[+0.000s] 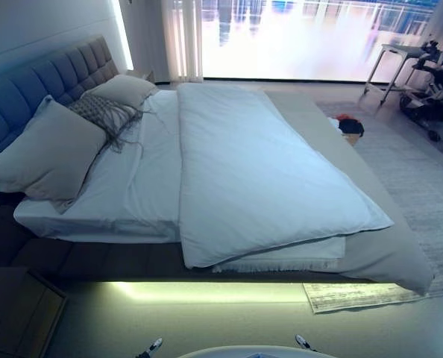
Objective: Make the bed neatly
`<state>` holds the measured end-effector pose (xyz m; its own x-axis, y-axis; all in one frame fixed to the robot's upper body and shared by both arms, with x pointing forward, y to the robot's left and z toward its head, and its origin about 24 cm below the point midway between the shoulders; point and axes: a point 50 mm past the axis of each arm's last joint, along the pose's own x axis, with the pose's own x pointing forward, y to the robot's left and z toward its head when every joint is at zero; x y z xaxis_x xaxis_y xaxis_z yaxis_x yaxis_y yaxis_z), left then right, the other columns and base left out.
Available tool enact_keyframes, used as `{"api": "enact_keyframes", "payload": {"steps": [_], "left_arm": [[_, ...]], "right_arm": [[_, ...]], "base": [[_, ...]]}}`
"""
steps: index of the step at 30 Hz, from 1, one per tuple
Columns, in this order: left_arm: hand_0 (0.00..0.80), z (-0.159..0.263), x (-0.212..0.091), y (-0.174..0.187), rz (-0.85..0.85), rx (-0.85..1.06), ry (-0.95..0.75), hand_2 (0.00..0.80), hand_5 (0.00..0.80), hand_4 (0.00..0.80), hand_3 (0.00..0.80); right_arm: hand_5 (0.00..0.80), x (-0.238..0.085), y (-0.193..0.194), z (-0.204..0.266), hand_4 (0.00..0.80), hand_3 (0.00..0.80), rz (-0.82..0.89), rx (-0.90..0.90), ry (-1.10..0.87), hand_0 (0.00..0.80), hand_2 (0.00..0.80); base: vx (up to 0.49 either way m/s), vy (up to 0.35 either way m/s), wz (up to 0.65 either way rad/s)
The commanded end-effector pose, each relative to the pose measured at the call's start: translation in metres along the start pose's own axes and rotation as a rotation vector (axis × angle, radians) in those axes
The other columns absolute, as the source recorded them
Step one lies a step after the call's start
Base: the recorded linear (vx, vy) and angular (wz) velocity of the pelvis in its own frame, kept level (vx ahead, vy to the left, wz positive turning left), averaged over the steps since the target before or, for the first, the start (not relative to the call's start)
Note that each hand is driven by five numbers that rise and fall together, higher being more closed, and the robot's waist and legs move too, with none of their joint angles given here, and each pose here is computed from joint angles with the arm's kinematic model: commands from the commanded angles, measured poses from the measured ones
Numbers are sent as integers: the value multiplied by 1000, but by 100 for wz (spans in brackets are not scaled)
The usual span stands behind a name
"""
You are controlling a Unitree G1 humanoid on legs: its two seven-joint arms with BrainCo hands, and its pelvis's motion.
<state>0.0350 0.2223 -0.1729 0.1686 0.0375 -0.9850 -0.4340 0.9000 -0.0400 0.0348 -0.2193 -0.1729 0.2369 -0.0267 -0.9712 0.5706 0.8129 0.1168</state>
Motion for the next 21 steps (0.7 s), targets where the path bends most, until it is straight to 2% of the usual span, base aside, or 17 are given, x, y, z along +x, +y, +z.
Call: {"api": "enact_keyframes", "payload": {"steps": [1,5,21], "left_arm": [[0,11,4,-25,-58,56,17,0,0,0,0],[0,13,4,-25,-67,59,-9,0,0,0,0],[0,7,5,-29,-79,91,62,0,0,0,0]], "right_arm": [[0,5,19,25,0,0,21,32,-41,0,0],[0,6,22,24,0,0,31,30,-36,0,0],[0,6,27,24,0,0,63,7,11,0,0]], "base": [[0,0,0],[0,0,0],[7,3,0]]}}
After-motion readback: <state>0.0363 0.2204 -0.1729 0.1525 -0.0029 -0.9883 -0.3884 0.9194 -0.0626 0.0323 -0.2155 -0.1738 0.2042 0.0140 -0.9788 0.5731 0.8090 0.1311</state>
